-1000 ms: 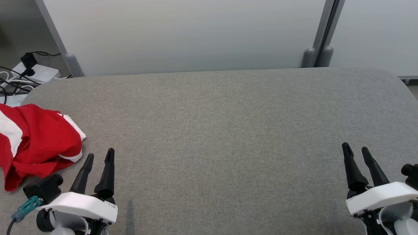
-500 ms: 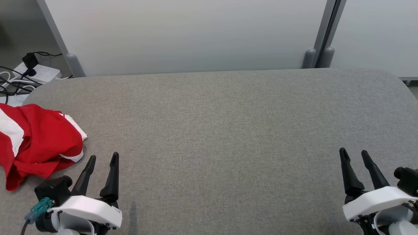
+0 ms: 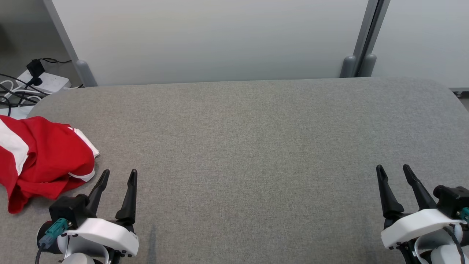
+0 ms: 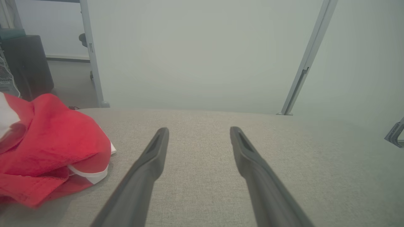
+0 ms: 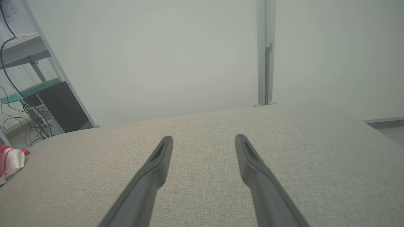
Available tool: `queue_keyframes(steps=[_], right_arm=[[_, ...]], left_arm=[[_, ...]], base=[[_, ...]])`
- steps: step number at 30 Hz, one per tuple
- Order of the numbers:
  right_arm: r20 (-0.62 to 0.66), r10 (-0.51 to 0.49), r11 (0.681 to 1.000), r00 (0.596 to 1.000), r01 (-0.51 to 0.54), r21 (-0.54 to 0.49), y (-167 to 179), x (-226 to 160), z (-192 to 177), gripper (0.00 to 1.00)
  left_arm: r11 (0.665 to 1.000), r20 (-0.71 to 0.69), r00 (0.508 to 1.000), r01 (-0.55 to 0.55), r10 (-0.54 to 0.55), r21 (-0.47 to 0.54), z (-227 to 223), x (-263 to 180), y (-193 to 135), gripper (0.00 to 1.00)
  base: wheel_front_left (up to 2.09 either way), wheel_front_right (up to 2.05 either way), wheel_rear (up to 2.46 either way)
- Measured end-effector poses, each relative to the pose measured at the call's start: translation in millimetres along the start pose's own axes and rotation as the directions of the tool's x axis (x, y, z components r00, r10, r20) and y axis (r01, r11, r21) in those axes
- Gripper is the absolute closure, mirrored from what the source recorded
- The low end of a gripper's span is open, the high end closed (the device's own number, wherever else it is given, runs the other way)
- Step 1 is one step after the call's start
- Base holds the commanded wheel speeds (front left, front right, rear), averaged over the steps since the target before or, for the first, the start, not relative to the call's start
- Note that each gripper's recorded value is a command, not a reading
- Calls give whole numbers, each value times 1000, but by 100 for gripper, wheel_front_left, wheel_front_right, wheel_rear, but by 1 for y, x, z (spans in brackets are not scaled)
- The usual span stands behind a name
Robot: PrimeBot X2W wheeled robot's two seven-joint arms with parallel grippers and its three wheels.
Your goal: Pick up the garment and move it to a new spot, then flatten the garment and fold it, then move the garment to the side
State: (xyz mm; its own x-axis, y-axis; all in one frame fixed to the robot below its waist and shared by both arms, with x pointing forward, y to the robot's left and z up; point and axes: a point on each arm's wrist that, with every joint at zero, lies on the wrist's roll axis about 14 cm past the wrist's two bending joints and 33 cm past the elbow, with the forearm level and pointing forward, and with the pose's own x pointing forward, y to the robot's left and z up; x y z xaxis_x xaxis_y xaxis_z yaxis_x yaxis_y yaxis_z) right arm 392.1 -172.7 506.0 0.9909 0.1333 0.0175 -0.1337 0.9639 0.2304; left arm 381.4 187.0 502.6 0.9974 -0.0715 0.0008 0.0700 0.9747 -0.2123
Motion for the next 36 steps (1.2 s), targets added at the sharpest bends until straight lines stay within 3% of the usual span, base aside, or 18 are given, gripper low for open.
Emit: queue_keyframes(steps=[19,36], right_arm=[[-1,41,994,999,-41,-99,10,2,-6,0],[1,21,997,1000,-21,-76,5,2,-8,0]], left_arm=[[991,9,999,-34,33,126,3,4,10,0],[993,-21,996,-79,81,83,-2,6,22,0]], base=[[0,0,0],[0,0,0]])
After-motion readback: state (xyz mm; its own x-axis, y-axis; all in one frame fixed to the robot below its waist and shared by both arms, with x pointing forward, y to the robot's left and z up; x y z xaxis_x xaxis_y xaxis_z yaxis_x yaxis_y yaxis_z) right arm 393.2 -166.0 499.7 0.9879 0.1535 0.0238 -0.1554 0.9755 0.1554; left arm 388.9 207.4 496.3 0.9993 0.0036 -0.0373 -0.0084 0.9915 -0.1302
